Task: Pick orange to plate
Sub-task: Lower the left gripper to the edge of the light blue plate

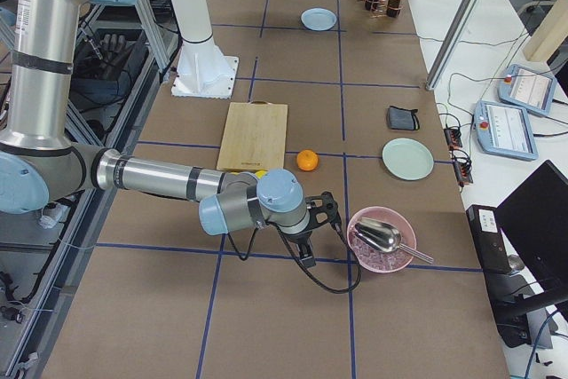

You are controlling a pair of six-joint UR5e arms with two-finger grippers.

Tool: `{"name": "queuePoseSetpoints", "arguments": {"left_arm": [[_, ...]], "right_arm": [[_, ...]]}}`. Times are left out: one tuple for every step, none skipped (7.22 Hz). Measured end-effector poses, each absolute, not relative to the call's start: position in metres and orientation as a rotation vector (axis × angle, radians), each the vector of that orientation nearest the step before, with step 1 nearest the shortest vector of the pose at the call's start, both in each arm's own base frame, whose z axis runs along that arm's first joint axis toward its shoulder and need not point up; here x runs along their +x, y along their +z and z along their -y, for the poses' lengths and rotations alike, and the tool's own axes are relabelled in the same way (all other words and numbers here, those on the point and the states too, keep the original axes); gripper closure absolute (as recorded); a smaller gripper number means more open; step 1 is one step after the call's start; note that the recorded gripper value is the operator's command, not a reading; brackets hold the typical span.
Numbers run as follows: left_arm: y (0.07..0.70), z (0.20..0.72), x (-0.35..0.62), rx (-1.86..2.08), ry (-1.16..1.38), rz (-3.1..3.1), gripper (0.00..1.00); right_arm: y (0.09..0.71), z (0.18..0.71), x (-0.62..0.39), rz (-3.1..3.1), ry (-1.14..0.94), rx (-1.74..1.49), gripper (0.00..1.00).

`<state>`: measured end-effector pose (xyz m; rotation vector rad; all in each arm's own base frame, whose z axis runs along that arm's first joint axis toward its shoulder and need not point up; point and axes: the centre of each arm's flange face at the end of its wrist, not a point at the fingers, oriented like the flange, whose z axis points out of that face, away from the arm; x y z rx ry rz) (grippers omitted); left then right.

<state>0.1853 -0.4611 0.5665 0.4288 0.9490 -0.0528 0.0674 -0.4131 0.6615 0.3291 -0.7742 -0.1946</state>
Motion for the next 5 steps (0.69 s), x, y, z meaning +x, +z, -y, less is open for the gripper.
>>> {"name": "queuePoseSetpoints", "arguments": {"left_arm": [[0.579, 0.457, 0.2, 0.428, -0.076, -0.943, 0.31], [0.591, 0.454, 0.211, 0.427, -0.086, -0.941, 0.31], [0.597, 0.45, 0.222, 0.422, -0.098, -0.938, 0.31], [0.599, 0.446, 0.234, 0.417, -0.11, -0.935, 0.33], [0.599, 0.442, 0.246, 0.41, -0.117, -0.937, 0.41]], "right_arm": [[0.663, 0.411, 0.067, 0.774, -0.194, 0.328, 0.0], [0.664, 0.41, 0.067, 0.774, -0.194, 0.327, 0.0], [0.664, 0.41, 0.067, 0.774, -0.194, 0.328, 0.0], [0.664, 0.409, 0.067, 0.774, -0.195, 0.328, 0.0], [0.664, 0.409, 0.067, 0.774, -0.196, 0.328, 0.0]]}}
